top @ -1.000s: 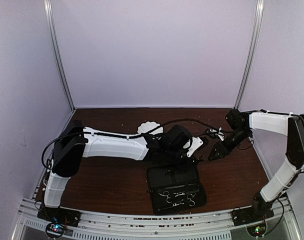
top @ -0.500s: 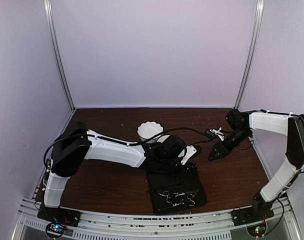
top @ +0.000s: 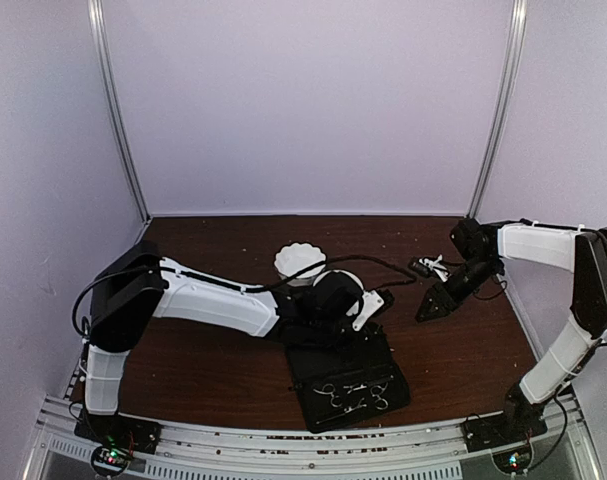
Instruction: Sort the hair-cutting tools
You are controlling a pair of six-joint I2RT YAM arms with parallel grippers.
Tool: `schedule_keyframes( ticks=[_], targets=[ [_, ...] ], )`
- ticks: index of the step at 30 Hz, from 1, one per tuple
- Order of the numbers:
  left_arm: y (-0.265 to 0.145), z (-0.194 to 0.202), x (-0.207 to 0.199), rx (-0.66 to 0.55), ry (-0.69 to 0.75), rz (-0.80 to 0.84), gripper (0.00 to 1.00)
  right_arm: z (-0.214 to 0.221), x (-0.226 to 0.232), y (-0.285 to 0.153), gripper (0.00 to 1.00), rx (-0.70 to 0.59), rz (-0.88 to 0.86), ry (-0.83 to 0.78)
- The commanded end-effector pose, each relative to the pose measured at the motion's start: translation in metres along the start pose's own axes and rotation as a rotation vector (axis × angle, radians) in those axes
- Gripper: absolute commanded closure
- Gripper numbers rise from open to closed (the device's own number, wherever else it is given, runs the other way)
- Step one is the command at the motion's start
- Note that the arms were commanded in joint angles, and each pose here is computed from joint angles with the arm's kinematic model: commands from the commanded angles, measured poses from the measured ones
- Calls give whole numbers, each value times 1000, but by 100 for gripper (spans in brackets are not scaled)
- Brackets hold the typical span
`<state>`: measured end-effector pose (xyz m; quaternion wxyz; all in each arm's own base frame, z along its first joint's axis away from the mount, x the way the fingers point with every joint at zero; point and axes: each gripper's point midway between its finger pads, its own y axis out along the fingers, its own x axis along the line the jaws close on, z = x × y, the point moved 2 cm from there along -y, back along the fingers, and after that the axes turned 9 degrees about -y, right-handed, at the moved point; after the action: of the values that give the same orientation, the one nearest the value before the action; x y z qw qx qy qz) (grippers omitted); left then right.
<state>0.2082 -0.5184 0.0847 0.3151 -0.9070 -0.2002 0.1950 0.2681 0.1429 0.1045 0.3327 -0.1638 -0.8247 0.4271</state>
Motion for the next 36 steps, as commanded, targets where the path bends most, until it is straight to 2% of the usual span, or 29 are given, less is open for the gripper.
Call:
schedule_keyframes(
  ticks=[1,7,18,27,30,36],
  targets=[
    [-3,-13,-3,-9,25,-10,100,-3,-1,-2,53,-5,-3,-6],
    [6,-28,-11,-4,37,1,100,-2,0,-3,53,-6,-1,-6],
    [22,-5,-7,91,14,-15,100,-2,0,-3,53,-7,1,-8],
    [16,-20,-7,83,10,-36,79,-2,1,-4,53,-9,0,-11],
    [6,-30,-12,64,14,-29,76,-4,2,-6,53,-18,4,-17],
    [-27,-41,-10,45,-5,-66,75,-15,13,-23,52,-70,18,-89]
  ],
)
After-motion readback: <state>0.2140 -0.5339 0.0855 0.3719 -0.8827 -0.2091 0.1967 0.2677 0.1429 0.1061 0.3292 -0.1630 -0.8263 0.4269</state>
